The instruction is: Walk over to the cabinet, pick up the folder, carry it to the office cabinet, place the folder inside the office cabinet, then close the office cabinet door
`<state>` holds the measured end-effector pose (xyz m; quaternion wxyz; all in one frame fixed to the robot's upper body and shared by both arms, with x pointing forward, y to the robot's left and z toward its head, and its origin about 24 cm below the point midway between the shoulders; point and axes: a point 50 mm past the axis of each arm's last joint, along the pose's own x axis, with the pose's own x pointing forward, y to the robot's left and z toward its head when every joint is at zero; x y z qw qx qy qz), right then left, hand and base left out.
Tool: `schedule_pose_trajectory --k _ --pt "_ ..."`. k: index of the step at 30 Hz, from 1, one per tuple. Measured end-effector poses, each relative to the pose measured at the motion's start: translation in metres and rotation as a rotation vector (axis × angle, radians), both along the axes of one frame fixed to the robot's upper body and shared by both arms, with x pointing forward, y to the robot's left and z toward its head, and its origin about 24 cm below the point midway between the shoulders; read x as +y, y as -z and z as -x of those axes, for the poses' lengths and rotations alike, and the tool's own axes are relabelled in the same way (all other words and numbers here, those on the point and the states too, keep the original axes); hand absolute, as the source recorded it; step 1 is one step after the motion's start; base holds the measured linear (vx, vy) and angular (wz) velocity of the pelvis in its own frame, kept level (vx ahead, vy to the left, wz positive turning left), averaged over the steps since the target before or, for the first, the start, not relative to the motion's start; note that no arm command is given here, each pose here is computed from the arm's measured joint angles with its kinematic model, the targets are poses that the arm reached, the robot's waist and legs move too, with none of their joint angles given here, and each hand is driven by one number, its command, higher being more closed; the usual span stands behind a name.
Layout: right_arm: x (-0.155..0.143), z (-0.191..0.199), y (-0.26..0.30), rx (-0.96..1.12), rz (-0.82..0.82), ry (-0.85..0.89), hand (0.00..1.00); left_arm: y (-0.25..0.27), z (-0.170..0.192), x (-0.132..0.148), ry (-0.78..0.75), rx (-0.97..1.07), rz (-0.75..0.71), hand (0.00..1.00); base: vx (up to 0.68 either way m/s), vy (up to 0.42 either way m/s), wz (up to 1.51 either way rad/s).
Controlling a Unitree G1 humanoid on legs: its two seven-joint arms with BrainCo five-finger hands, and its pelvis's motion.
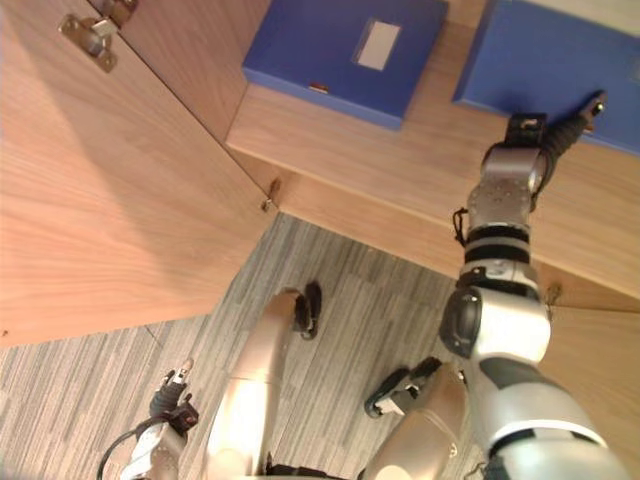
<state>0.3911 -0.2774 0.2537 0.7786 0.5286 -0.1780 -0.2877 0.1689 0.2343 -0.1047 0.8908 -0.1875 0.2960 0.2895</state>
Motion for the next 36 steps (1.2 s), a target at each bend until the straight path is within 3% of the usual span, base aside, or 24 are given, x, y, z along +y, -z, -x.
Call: schedule_pose_trajectory --k 5,9,10,20,24,32,36 --pt "0.014 -0.006 -0.019 0.042 0.192 -0.032 1.00 -0.003 -0.002 0.002 -0.019 -0.010 -0.007 0.00 0.01 -0.012 -0.01" --pt "0.018 -0.010 -0.014 0.076 0.196 -0.052 1.00 -0.002 -0.002 0.001 -0.029 -0.007 -0.004 0.00 0.04 -0.047 -0.03" --pt "0.019 -0.011 -0.011 0.087 0.193 -0.053 0.00 -0.002 -0.002 0.001 -0.032 -0.005 -0.005 0.00 0.03 -0.039 -0.03" --pt "0.037 -0.017 -0.010 0.128 0.271 -0.113 0.00 -0.005 -0.006 0.004 -0.062 -0.009 -0.014 0.00 0.04 -0.046 0.00" --pt "0.044 -0.019 -0.012 0.169 0.398 -0.122 0.00 -0.007 -0.010 0.005 -0.073 -0.023 -0.011 0.00 0.04 -0.057 -0.01" --pt "0.052 -0.027 -0.001 0.374 0.954 -0.178 0.00 -0.009 -0.011 0.008 -0.088 -0.040 -0.002 0.00 0.03 -0.067 -0.07" --pt "0.055 -0.031 0.010 0.454 1.071 -0.241 0.00 -0.014 -0.014 0.013 -0.060 -0.067 -0.028 0.00 0.04 -0.067 0.01"
